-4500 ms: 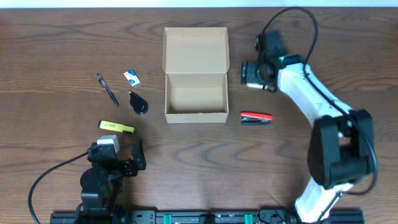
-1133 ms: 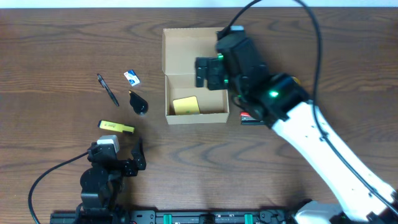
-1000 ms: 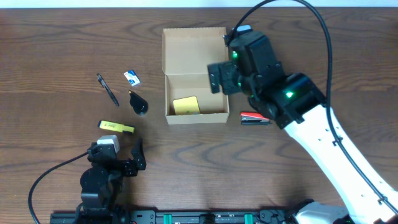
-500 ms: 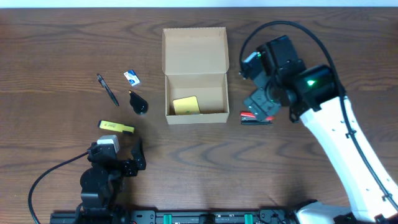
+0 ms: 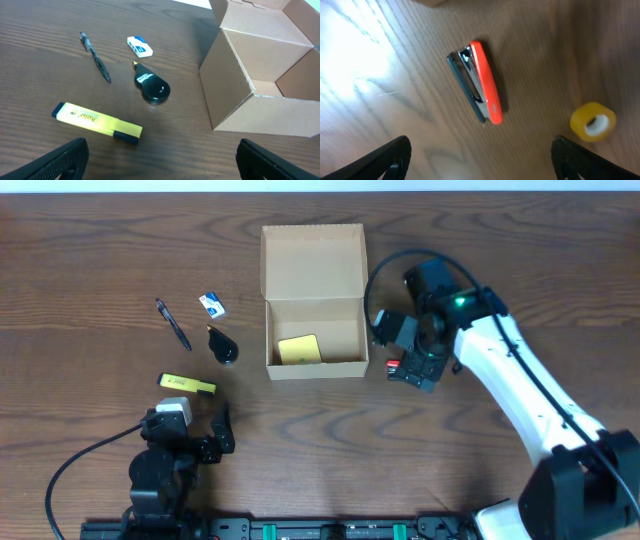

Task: Pack container
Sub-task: 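Release the pad and move the right gripper to the stapler, then grasp the red-and-black stapler with the right gripper, then lift the stapler and lower it into the box beside the pad, then open the right gripper, adjust the stapler flat, and withdraw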

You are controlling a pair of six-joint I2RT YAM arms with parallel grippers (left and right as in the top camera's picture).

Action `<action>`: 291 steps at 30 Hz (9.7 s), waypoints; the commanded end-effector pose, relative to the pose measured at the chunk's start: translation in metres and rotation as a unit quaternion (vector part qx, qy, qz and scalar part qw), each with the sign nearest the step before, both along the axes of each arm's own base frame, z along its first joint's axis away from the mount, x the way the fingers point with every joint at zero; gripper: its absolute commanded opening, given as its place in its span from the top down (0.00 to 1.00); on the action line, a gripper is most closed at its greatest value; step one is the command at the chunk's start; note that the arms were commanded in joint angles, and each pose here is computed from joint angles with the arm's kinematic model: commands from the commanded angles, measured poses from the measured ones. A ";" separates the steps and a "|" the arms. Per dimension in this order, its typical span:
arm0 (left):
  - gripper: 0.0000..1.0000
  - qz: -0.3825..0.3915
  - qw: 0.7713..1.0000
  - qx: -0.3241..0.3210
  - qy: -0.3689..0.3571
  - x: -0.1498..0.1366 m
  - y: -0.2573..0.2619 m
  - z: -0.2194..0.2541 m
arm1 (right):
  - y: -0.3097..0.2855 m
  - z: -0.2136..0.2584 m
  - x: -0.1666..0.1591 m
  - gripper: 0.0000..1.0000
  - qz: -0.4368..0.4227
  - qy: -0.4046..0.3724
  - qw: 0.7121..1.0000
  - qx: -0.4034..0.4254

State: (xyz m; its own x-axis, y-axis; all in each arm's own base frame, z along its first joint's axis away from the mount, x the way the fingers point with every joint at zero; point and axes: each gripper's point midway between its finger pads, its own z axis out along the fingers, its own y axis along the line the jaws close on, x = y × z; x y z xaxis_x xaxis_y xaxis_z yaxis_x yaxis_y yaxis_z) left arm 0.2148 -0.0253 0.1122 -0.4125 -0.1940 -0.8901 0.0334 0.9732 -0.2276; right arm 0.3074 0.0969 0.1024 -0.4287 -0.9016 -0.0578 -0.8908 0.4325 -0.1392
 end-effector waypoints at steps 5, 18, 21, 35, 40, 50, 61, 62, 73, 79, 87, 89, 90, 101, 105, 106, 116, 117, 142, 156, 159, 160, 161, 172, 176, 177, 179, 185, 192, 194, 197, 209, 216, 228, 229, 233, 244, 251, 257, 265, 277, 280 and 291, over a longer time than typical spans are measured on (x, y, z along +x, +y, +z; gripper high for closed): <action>0.05 0.004 1.000 0.005 0.003 0.000 0.002 -0.006 | -0.017 -0.051 -0.013 0.09 0.033 0.046 0.998 -0.036; 0.05 0.004 1.000 0.005 0.003 0.000 0.002 -0.006 | -0.023 -0.097 0.003 0.10 0.018 0.050 0.998 -0.042; 0.05 0.004 1.000 0.005 0.003 0.000 0.002 -0.006 | -0.022 -0.097 0.007 0.09 0.018 0.042 0.998 -0.040; 0.05 0.004 1.000 0.005 0.003 0.000 0.002 -0.006 | -0.036 -0.100 0.016 0.07 -0.015 0.033 0.999 -0.009; 0.05 0.004 1.000 0.005 0.003 0.000 0.002 -0.006 | -0.024 -0.100 0.014 0.09 -0.014 0.041 0.999 0.029; 0.05 0.004 1.000 0.005 0.003 0.000 0.002 -0.006 | -0.017 -0.106 0.007 0.11 -0.012 0.050 0.997 0.054; 0.05 0.004 1.000 0.005 0.003 0.000 0.002 -0.006 | -0.017 -0.115 0.004 0.42 -0.011 0.045 0.997 0.057; 0.05 0.004 1.000 0.005 0.003 0.000 0.002 -0.006 | -0.017 -0.115 0.005 0.45 -0.012 0.044 0.997 0.057; 0.05 0.004 1.000 0.005 0.003 0.000 0.002 -0.006 | -0.017 -0.115 0.005 0.79 -0.033 0.045 0.997 0.059; 0.05 0.004 1.000 0.005 0.003 0.000 0.002 -0.006 | -0.017 -0.114 0.007 0.98 -0.084 0.044 0.993 0.065; 0.05 0.004 1.000 0.005 0.003 0.000 0.002 -0.006 | -0.015 -0.099 0.024 0.99 -0.246 0.031 0.965 0.085; 0.05 0.004 1.000 0.005 0.003 0.000 0.002 -0.006 | -0.014 -0.084 0.038 0.99 -0.272 0.016 0.958 0.092; 0.05 0.004 1.000 0.005 0.003 0.000 0.002 -0.006 | -0.015 -0.075 0.046 0.99 -0.286 0.006 0.954 0.090; 0.05 0.004 1.000 0.005 0.003 0.000 0.002 -0.006 | -0.004 0.059 0.137 0.99 -0.283 -0.140 0.939 0.140; 0.05 0.004 1.000 0.005 0.003 0.000 0.002 -0.006 | 0.040 0.102 0.153 0.99 -0.135 -0.179 0.953 0.203; 0.05 0.004 1.000 0.005 0.003 0.000 0.002 -0.006 | 0.049 0.105 0.152 0.99 -0.107 -0.181 0.955 0.210; 0.05 0.004 1.000 0.005 0.003 0.000 0.002 -0.006 | 0.144 0.101 0.105 0.99 0.130 -0.159 0.953 0.223; 0.05 0.004 1.000 0.005 0.003 0.000 0.002 -0.006 | 0.150 0.101 0.101 0.99 0.151 -0.160 0.951 0.220; 0.05 0.004 1.000 0.005 0.003 0.000 0.002 -0.006 | 0.205 0.059 0.071 0.99 0.264 -0.104 0.927 0.244; 0.05 0.004 1.000 0.005 0.003 0.000 0.002 -0.006 | 0.203 0.026 0.070 0.99 0.261 -0.065 0.936 0.230; 0.05 0.004 1.000 0.005 0.003 0.000 0.002 -0.006 | 0.203 0.026 0.070 0.99 0.260 -0.065 0.936 0.230; 0.05 0.004 1.000 0.005 0.003 0.000 0.002 -0.006 | 0.203 0.026 0.069 0.99 0.260 -0.064 0.936 0.230; 0.05 0.004 1.000 0.005 0.003 0.000 0.002 -0.006 | 0.203 0.025 0.069 0.99 0.260 -0.063 0.936 0.230; 0.05 0.004 1.000 0.005 0.003 0.000 0.002 -0.006 | 0.187 0.013 0.078 0.99 0.302 -0.081 0.936 0.163; 0.05 0.004 1.000 0.005 0.003 0.000 0.002 -0.006 | 0.187 -0.001 0.079 0.99 0.313 -0.072 0.934 0.155; 0.05 0.004 1.000 0.005 0.003 0.000 0.002 -0.006 | 0.188 -0.003 0.080 0.99 0.314 -0.073 0.934 0.156; 0.05 0.004 1.000 0.005 0.003 0.000 0.002 -0.006 | 0.192 -0.005 0.081 0.99 0.315 -0.073 0.932 0.162; 0.05 0.004 1.000 0.005 0.003 0.000 0.002 -0.006 | 0.196 -0.014 0.076 0.99 0.318 -0.056 0.930 0.175; 0.05 0.004 1.000 0.005 0.003 0.000 0.002 -0.006 | 0.206 -0.039 0.080 0.99 0.323 -0.050 0.929 0.175; 0.05 0.004 1.000 0.005 0.003 0.000 0.002 -0.006 | 0.207 -0.041 0.081 0.99 0.324 -0.051 0.928 0.176; 0.04 0.004 1.000 0.005 0.003 0.000 0.002 -0.006 | 0.210 -0.044 0.083 0.99 0.326 -0.055 0.927 0.177; 0.05 0.004 1.000 0.005 0.003 0.000 0.002 -0.006 | 0.232 -0.045 0.082 0.99 0.323 -0.064 0.923 0.201; 0.05 0.004 1.000 0.005 0.003 0.000 0.002 -0.006 | 0.235 -0.055 0.085 0.99 0.325 -0.066 0.922 0.201; 0.05 0.004 1.000 0.005 0.003 0.000 0.002 -0.006 | 0.233 -0.059 0.085 0.78 0.286 -0.053 0.935 0.202; 0.05 0.004 1.000 0.005 0.003 0.000 0.002 -0.006 | 0.233 -0.059 0.085 0.76 0.280 -0.052 0.937 0.204; 0.05 0.004 1.000 0.005 0.003 0.000 0.002 -0.006 | 0.233 -0.059 0.086 0.01 0.278 -0.052 0.937 0.204; 0.05 0.004 1.000 0.005 0.003 0.000 0.002 -0.006 | 0.233 -0.058 0.085 0.01 0.277 -0.051 0.937 0.205; 0.05 0.004 1.000 0.005 0.003 0.000 0.002 -0.006 | 0.236 -0.027 0.090 0.01 0.262 -0.076 0.937 0.219; 0.05 0.004 1.000 0.005 0.003 0.000 0.002 -0.006 | 0.236 0.024 0.091 0.01 0.223 -0.111 0.936 0.247; 0.05 0.004 1.000 0.005 0.003 0.000 0.002 -0.006 | 0.234 0.083 0.088 0.01 0.153 -0.140 0.933 0.293; 0.05 0.004 1.000 0.005 0.003 0.000 0.002 -0.006 | 0.205 0.145 0.128 0.01 -0.274 -0.015 0.827 0.491; 0.05 0.004 1.000 0.005 0.003 0.000 0.002 -0.006 | 0.195 0.144 0.123 0.01 -0.279 0.027 0.818 0.501; 0.05 0.004 1.000 0.005 0.003 0.000 0.002 -0.006 | 0.162 0.082 0.095 0.98 -0.218 -0.005 0.917 0.334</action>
